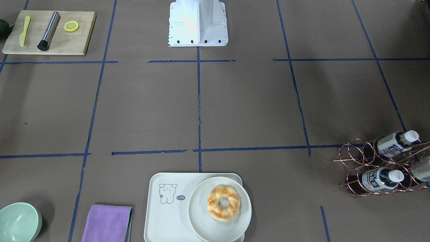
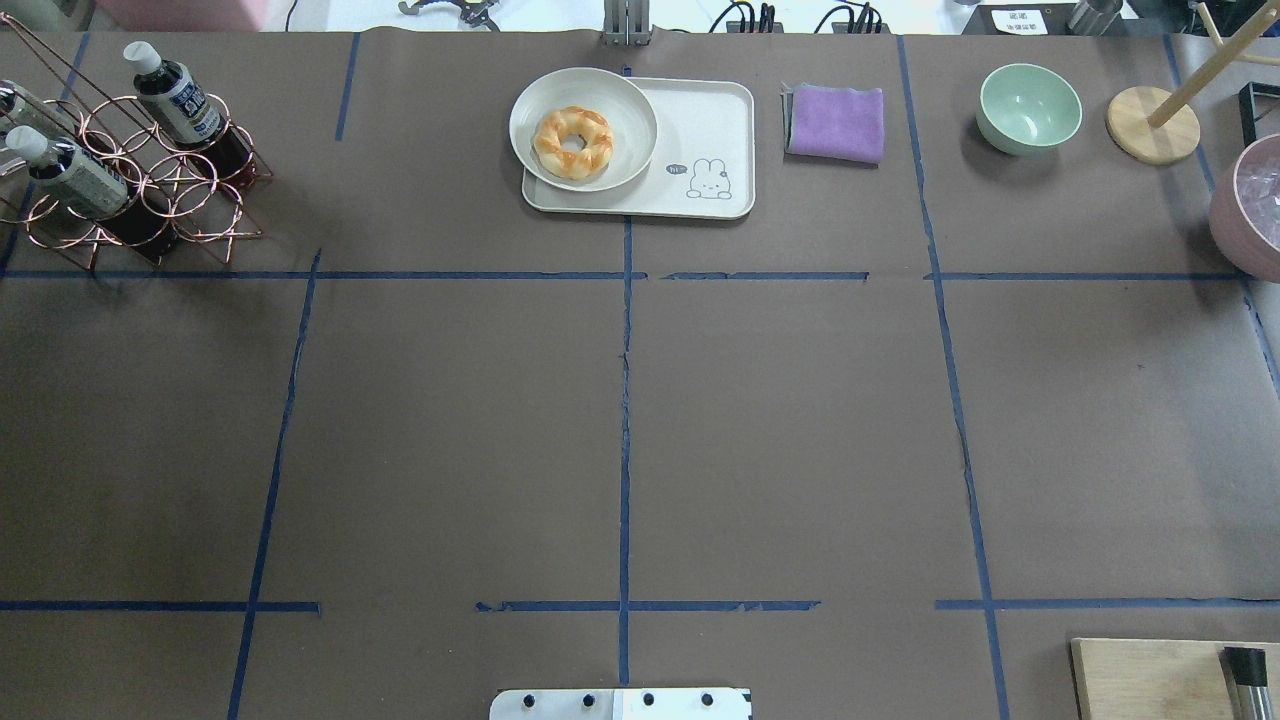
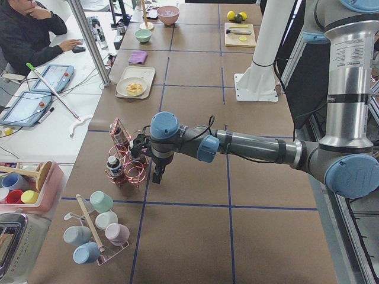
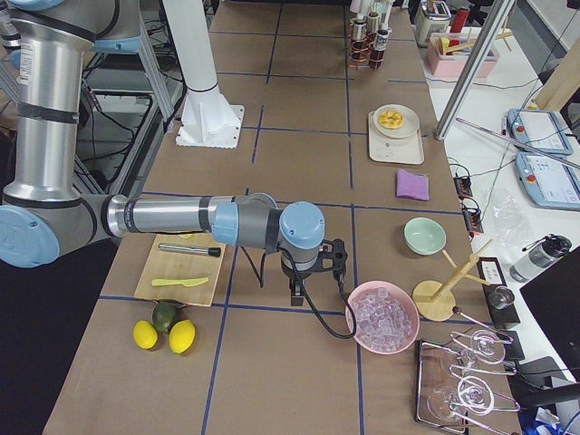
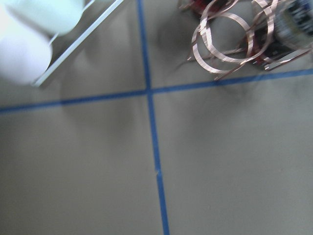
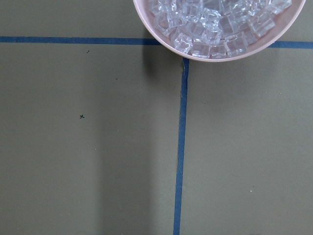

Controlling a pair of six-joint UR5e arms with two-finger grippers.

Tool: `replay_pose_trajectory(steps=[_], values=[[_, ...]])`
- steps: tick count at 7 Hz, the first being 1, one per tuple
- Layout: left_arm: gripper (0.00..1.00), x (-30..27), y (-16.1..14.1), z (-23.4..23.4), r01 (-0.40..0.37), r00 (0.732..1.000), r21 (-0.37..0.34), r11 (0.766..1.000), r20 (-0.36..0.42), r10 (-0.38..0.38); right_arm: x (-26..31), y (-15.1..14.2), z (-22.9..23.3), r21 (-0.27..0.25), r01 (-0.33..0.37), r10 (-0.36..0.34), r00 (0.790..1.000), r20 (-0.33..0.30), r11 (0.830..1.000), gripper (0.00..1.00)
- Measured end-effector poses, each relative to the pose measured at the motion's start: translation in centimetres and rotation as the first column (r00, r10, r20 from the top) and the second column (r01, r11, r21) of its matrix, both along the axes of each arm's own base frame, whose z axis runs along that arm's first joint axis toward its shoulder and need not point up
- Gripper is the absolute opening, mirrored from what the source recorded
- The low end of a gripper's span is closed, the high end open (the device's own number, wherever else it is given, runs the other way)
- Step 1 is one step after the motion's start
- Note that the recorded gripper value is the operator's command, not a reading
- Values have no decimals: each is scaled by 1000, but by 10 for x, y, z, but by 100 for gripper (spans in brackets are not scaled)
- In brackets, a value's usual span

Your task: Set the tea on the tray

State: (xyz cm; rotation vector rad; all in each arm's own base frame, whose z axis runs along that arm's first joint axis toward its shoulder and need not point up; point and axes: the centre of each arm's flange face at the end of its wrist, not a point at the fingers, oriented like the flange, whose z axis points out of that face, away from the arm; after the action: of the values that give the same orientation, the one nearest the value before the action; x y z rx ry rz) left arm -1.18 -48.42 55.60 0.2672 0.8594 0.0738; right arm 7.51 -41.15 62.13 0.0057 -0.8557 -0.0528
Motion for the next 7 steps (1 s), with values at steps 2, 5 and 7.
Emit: replay_pose_trajectory(steps=[2, 5, 7], values=[[100, 33, -3, -29, 78, 994, 35, 996, -82, -75, 0, -2, -5, 11, 0, 0, 1000, 0, 1000, 100], [100, 75, -17, -63, 235, 971, 91, 968, -73, -229, 1, -9, -17, 38, 0, 0, 1000, -3, 999, 100], [100, 99, -29, -68, 336, 941, 182, 924, -34, -336, 1, -13, -22, 50, 0, 1, 1000, -5, 999, 100]])
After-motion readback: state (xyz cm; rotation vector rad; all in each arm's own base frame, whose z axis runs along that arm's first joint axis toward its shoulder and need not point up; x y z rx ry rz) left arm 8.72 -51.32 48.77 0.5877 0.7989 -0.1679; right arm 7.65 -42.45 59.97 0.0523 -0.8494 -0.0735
